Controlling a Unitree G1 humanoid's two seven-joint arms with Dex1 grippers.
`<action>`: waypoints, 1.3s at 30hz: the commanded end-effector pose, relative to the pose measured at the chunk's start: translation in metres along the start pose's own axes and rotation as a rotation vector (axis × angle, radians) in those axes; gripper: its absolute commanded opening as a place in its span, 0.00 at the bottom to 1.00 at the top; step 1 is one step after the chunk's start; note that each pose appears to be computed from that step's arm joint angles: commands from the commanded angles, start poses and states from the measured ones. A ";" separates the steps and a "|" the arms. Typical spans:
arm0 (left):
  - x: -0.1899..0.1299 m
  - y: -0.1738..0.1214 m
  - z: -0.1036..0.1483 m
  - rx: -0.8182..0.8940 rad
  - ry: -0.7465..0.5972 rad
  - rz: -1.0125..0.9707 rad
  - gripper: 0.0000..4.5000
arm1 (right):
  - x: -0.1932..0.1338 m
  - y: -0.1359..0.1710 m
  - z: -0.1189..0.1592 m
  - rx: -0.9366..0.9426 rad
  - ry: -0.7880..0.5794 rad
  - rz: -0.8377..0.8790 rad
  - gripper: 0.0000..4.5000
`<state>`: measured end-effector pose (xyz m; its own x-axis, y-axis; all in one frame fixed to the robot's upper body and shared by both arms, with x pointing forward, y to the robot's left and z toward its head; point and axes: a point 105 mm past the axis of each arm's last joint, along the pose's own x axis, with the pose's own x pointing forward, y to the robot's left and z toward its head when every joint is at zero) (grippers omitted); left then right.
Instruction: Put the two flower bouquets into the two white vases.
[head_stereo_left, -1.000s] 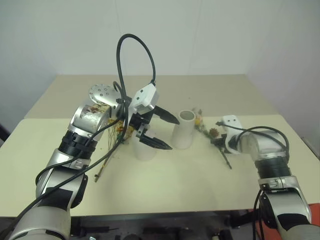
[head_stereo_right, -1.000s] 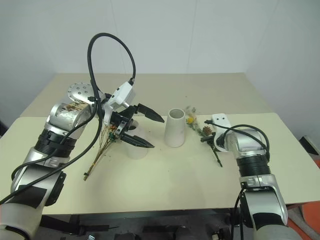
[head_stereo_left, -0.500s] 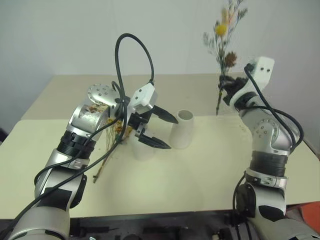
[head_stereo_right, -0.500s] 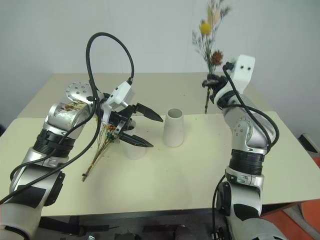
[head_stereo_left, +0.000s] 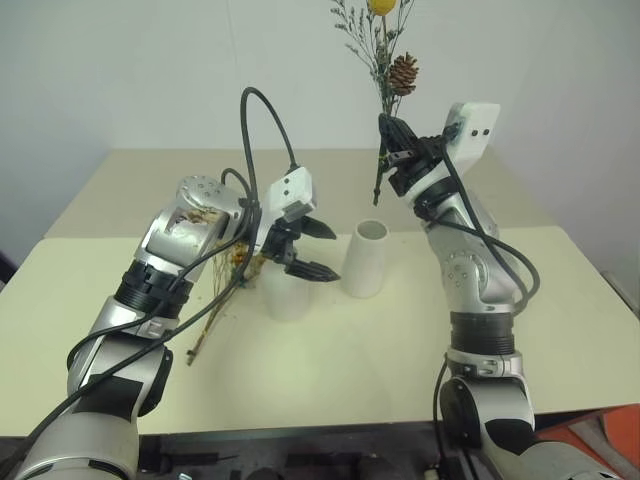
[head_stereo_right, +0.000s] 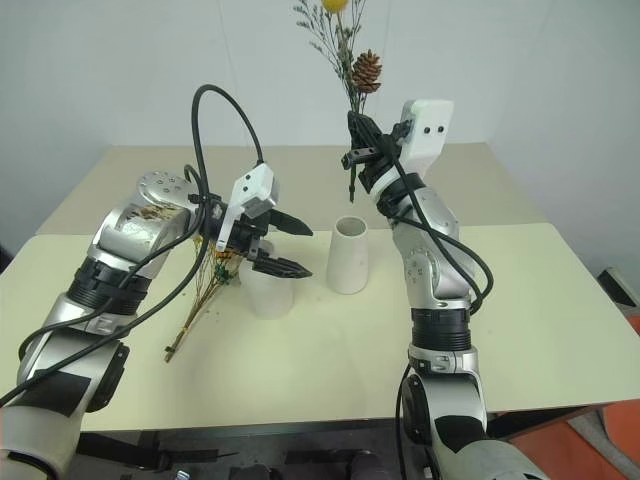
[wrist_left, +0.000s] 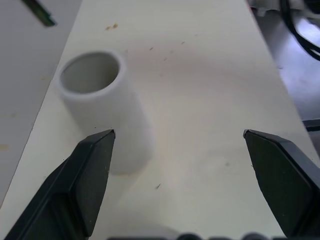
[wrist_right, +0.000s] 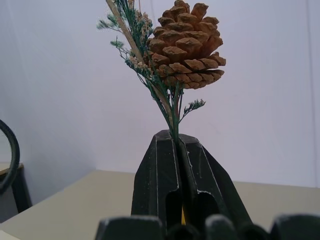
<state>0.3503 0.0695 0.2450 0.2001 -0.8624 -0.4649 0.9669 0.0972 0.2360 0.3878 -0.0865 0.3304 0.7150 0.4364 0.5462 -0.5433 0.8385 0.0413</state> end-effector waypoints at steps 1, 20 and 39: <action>-0.004 0.006 0.015 0.010 0.015 0.064 1.00 | -0.001 0.006 0.009 -0.010 -0.058 0.026 0.01; 0.000 0.016 0.018 -0.034 0.049 0.143 1.00 | -0.020 -0.004 -0.040 -0.068 0.024 -0.052 0.01; -0.009 0.025 0.010 -0.031 0.072 0.183 1.00 | -0.067 -0.004 -0.026 -0.105 0.022 -0.076 0.99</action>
<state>0.3709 0.0724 0.2497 0.3588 -0.7871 -0.5018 0.9311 0.2637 0.2520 0.3623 -0.1084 0.2574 0.7914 0.3752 0.4826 -0.4336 0.9011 0.0104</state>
